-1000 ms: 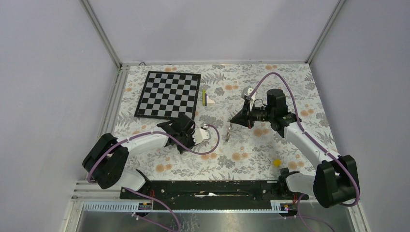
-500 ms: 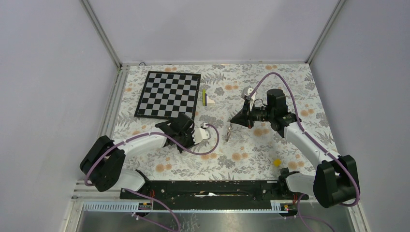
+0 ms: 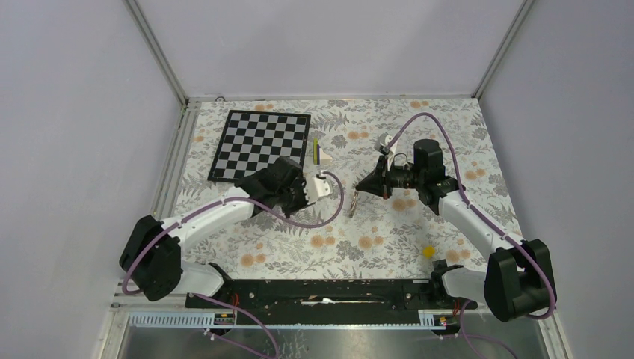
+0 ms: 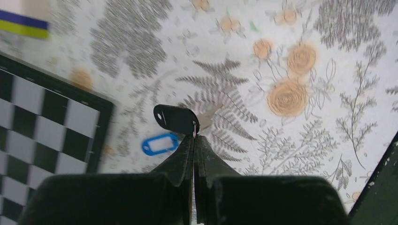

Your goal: Put the keys on the keyring

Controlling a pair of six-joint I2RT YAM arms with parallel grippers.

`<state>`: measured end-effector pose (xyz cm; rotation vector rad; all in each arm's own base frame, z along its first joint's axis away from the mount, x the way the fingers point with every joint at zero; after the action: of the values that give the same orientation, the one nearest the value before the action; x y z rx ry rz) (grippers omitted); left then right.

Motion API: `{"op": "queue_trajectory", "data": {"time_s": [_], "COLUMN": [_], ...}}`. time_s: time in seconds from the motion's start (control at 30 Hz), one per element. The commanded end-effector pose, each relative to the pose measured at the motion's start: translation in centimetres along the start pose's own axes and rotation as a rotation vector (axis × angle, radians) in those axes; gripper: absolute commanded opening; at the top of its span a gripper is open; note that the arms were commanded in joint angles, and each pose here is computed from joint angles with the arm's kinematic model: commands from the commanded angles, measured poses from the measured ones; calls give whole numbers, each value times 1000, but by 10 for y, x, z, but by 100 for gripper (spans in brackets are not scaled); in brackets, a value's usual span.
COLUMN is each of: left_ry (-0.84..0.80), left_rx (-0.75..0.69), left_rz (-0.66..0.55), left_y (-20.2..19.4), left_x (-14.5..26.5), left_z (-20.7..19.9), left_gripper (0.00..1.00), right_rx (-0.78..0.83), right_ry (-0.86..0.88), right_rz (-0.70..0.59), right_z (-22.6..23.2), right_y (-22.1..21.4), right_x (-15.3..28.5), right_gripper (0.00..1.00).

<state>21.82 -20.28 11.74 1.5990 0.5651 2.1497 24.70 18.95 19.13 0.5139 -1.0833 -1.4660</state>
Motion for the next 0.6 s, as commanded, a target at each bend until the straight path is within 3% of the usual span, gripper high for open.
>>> {"op": "queue_trajectory", "data": {"time_s": [0.0, 0.13, 0.27, 0.43, 0.57], "left_ry": [85, 96, 47, 38, 99], "left_rx": [-4, 44, -27, -150, -232], "left_rz": [-74, -37, -42, -205, -247], "left_y": [41, 49, 56, 78, 87], "left_x": [19, 19, 23, 32, 38], "left_z": [38, 51, 53, 50, 57], "left_gripper": [0, 0, 0, 0, 0], "right_rx": [16, 16, 28, 16, -43], "right_ry": [8, 6, 8, 22, 64], "right_rz": [-45, -43, -50, -60, -76], "right_z": [-1, -2, 0, 3, 6], "right_y": [12, 11, 14, 15, 14], "right_x": [0, 0, 2, 2, -2], "right_gripper": [0, 0, 0, 0, 0]}}
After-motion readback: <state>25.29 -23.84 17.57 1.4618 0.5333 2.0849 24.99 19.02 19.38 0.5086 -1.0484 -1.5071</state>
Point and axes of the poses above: each gripper's point midway between its finger pads, its own x axis back along the fingers, its own z axis along the line the jaws close on, y = z × x, the point moved 4 cm from there along x, back along the fingers, and after that the axes turned 13 degrees about -x, right-handed, at the moved point
